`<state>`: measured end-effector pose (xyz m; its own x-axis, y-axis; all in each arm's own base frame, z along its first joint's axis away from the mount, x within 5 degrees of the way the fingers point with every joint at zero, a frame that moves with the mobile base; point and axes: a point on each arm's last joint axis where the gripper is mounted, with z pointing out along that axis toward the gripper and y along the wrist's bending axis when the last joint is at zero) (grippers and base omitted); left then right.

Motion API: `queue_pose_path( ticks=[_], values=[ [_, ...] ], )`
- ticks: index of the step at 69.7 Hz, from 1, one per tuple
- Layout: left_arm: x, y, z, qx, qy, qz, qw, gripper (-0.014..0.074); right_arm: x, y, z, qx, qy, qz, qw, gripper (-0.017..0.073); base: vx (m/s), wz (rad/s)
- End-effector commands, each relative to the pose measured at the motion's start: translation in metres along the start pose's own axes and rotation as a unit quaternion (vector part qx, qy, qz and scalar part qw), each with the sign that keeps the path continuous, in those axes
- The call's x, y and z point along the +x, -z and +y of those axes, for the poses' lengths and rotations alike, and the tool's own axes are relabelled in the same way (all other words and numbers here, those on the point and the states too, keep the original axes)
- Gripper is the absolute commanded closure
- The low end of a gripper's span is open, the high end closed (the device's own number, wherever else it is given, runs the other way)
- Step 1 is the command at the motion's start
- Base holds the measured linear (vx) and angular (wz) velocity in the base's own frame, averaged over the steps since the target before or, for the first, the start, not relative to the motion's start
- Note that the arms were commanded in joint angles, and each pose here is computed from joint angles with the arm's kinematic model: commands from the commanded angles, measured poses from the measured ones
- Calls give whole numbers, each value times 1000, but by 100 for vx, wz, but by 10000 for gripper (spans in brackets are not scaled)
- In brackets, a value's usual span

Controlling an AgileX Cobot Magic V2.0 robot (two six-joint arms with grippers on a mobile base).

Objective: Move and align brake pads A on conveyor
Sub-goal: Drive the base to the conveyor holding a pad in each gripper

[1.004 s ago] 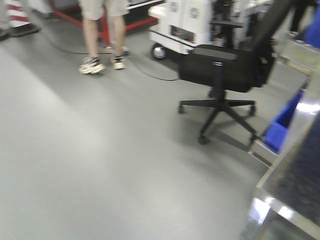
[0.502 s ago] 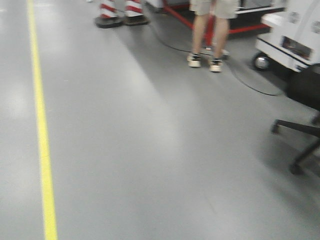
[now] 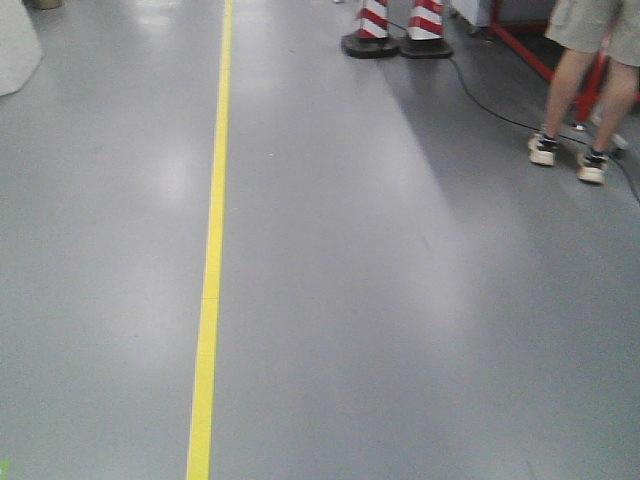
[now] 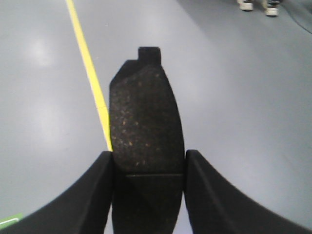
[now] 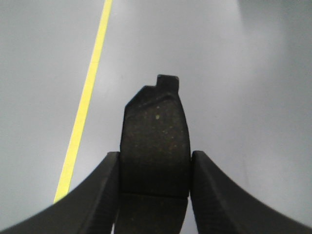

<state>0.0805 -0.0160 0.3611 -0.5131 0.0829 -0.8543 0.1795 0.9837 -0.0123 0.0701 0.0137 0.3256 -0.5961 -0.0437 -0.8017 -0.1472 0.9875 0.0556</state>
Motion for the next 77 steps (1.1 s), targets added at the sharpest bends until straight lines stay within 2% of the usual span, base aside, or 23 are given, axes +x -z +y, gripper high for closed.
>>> queue_pose_path(
  ticks=[1, 32, 77],
  values=[
    [-14, 5, -1, 7, -3, -51, 999, 600, -14, 6, 0, 2, 3, -50, 999, 563, 29, 41],
    [-14, 5, -1, 7, -3, -51, 999, 600, -13, 6, 0, 2, 3, -48, 999, 563, 41, 24],
    [-14, 5, -1, 6, -3, -50, 999, 600, -13, 6, 0, 1, 2, -48, 999, 563, 62, 8]
  ],
)
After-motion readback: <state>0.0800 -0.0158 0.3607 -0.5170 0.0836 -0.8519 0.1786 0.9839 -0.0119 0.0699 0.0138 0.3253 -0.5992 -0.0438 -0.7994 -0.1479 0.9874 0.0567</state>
